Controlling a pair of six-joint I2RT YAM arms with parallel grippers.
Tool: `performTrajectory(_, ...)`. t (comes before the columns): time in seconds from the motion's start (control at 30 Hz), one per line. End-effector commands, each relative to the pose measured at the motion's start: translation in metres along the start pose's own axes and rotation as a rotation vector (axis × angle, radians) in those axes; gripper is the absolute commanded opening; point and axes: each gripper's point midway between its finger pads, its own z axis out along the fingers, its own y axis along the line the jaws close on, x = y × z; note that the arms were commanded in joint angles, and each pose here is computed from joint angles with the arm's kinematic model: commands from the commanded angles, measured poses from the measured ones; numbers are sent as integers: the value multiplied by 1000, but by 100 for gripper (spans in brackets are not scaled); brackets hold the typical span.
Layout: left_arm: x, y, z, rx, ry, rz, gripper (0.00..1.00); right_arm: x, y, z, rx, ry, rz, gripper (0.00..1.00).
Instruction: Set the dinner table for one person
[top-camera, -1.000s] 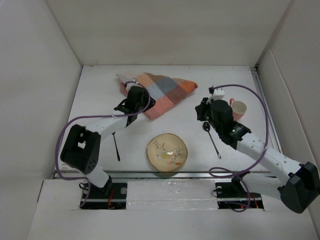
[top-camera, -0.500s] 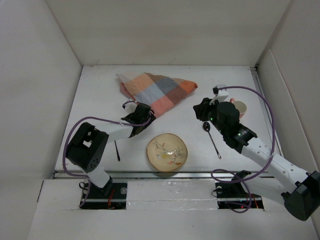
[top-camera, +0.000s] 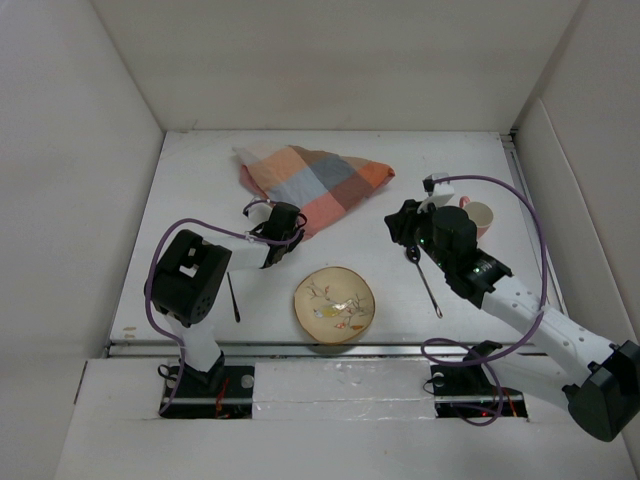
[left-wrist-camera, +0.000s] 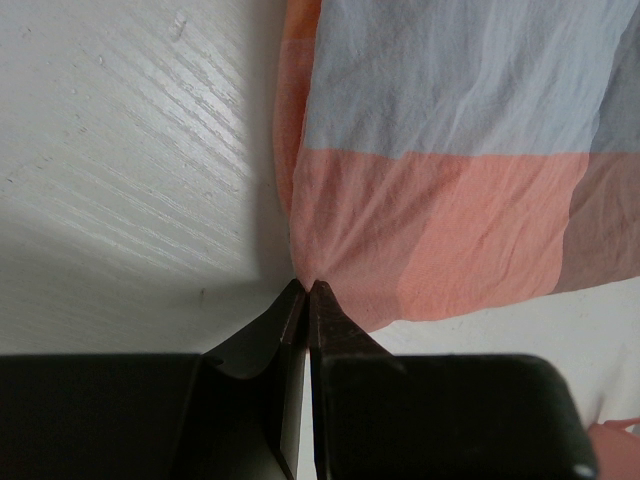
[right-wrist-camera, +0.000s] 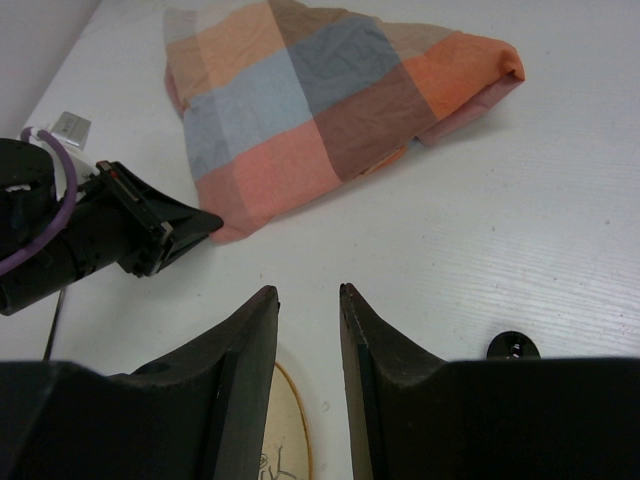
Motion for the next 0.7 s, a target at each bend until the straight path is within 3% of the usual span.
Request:
performTrajectory(0.0, -8, 3, -1, 6, -14, -3, 0, -11, -1, 7, 6, -42, 12, 37)
performTrajectory(0.07, -13, 5, -5, 18, -5, 5, 0, -11, -9, 11, 32, -43, 20, 42)
performTrajectory(0.13, -32, 0, -14, 47, -29, -8, 0, -13, -16, 19, 56, -47, 36, 52)
performTrajectory(0.3, -73, 0, -51, 86, -85, 57, 0, -15, -34, 47, 90, -13, 83, 60)
performTrajectory(0.43, -95, 0, -73, 121, -135, 75, 0, -15, -40, 84, 66, 40, 119, 60)
performTrajectory(0.57, -101, -6, -78, 140, -158, 72, 0, 24, -35, 125, 7, 160, 187, 59)
performTrajectory(0.6, -102, -6, -77, 136, -160, 68, 0, 38, -31, 132, -26, 191, 211, 52)
performTrajectory(0.67, -107, -7, -78, 140, -168, 41, 0, 46, -28, 133, -52, 197, 220, 50)
